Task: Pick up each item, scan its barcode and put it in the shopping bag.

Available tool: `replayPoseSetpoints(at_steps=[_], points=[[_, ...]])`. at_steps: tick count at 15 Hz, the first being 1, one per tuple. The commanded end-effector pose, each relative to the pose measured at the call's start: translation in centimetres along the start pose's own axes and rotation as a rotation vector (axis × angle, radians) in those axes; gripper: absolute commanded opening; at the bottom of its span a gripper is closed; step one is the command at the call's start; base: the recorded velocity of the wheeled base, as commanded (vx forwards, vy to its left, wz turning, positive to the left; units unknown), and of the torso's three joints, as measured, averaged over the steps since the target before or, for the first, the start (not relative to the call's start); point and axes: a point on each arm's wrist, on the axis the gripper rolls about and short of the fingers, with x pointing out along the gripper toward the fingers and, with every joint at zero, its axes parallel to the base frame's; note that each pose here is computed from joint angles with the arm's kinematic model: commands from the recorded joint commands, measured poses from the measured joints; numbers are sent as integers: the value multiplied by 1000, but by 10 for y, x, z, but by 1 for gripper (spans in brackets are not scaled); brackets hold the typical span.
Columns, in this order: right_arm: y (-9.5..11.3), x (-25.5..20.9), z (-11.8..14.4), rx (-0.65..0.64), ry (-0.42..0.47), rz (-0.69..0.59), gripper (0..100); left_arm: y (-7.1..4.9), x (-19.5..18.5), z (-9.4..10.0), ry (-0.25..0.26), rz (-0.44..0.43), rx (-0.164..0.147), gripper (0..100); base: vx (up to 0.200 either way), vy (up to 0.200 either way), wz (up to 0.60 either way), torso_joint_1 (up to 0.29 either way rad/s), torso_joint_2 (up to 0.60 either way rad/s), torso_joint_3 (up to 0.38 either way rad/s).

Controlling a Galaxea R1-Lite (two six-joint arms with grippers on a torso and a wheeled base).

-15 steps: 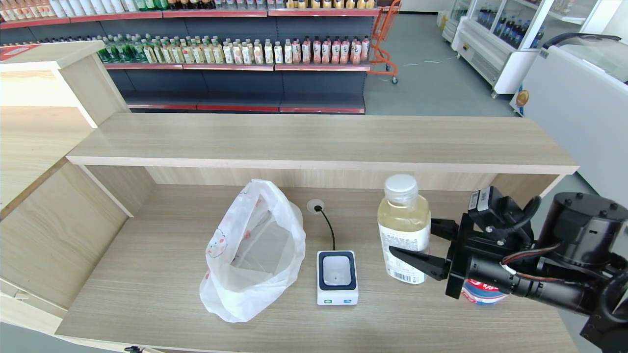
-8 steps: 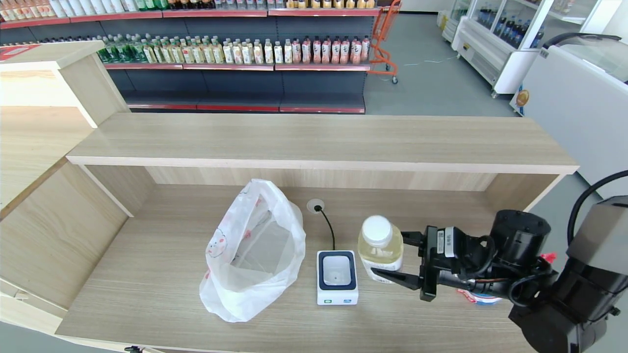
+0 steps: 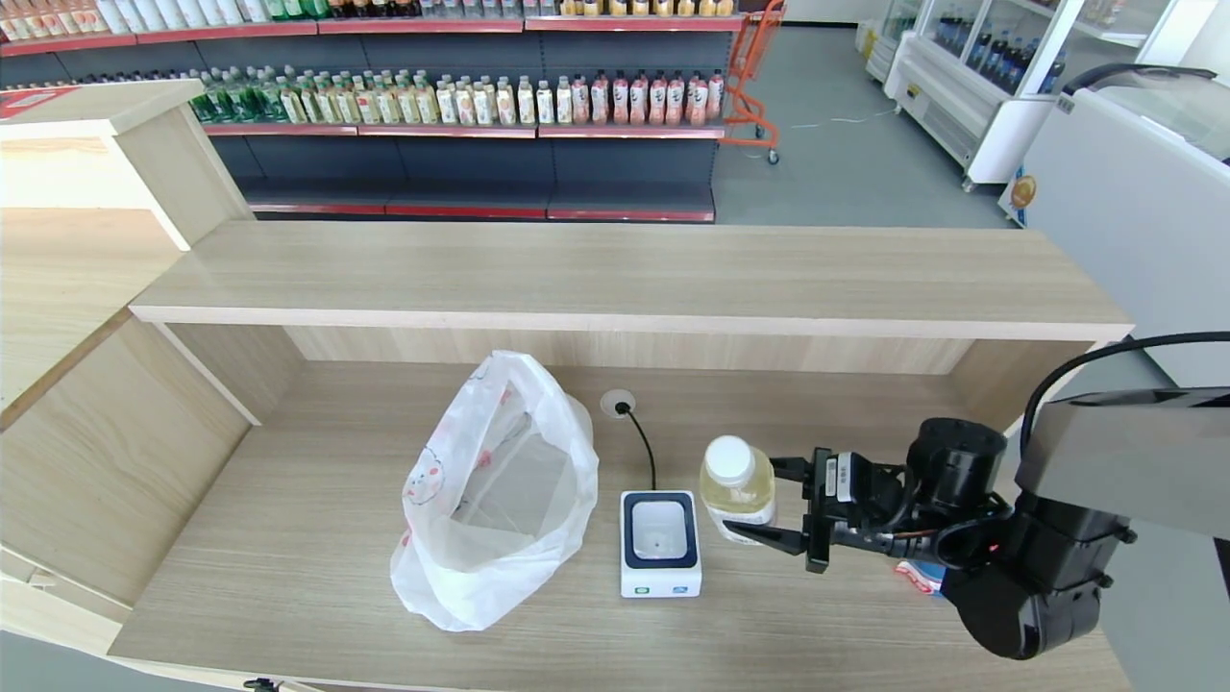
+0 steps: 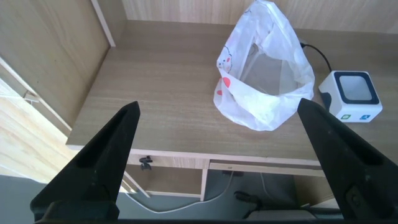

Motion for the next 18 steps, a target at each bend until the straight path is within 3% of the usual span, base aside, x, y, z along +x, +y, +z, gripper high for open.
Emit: replayPoseSetpoints(at_steps=[1, 7, 10, 18], points=[[-2, 13, -21, -6, -18, 25, 0, 0, 0, 0, -1, 0, -1, 100, 0, 0, 0, 0, 0, 0], [-11, 43, -35, -123, -109, 78, 0, 0, 0, 0, -1, 0, -1, 100, 0, 0, 0, 0, 0, 0], [-25, 60, -38, -280, -160, 59, 0, 0, 0, 0, -1, 0, -1, 100, 0, 0, 0, 0, 0, 0], [-20, 83, -49, -303, -212, 99, 0, 0, 0, 0, -1, 0, 1, 100, 0, 0, 0, 0, 0, 0]])
